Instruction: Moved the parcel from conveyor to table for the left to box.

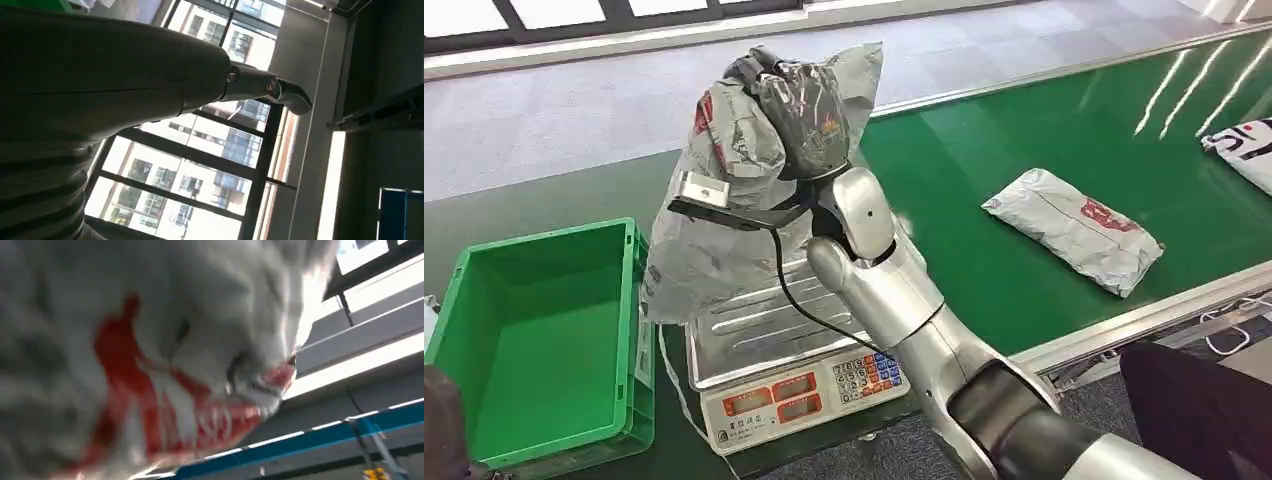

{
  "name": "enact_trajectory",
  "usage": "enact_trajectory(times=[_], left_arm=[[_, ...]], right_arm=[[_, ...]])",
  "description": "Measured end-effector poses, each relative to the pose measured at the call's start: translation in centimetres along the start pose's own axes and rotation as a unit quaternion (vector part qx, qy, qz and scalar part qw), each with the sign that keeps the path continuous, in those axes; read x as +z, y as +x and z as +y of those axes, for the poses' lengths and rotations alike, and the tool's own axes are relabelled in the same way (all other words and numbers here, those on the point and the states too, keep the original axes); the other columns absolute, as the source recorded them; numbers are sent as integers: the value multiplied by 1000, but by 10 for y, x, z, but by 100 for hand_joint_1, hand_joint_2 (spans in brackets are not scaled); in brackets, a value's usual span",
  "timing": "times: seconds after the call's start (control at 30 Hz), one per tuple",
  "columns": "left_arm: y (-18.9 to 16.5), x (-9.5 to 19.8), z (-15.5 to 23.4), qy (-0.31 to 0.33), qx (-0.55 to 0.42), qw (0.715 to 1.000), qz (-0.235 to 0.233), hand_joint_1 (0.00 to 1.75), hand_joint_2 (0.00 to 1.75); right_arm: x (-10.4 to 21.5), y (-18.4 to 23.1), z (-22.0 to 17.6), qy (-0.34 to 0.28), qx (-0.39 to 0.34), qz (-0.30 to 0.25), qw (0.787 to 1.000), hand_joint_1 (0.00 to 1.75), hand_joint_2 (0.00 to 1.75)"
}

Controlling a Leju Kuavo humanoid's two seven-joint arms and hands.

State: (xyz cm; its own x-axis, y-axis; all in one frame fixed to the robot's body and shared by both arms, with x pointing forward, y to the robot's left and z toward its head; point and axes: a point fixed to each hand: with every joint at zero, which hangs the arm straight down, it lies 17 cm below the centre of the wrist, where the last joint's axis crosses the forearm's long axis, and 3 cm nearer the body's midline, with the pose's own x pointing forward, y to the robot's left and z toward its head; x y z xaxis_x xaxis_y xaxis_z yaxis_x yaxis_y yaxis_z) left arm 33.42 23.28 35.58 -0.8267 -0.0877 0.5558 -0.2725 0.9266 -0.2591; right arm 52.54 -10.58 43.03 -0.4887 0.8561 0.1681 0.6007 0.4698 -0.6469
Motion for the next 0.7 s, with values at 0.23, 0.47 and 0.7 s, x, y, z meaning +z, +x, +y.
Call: enact_trajectory(times=[0.23,0.47,0.7], left_arm=[[-10,1,-5,-1,7,1000,12,0,175],[-20,2,-11,-3,14,1000,24,0,175],[-27,6,-15,-8,13,999,32,0,175]], right_arm=[[-5,21,24,-26,83,-35,996,175,175],[3,39,45,-22,120,-54,991,175,175],[6,47,46,-25,119,-50,991,175,175]])
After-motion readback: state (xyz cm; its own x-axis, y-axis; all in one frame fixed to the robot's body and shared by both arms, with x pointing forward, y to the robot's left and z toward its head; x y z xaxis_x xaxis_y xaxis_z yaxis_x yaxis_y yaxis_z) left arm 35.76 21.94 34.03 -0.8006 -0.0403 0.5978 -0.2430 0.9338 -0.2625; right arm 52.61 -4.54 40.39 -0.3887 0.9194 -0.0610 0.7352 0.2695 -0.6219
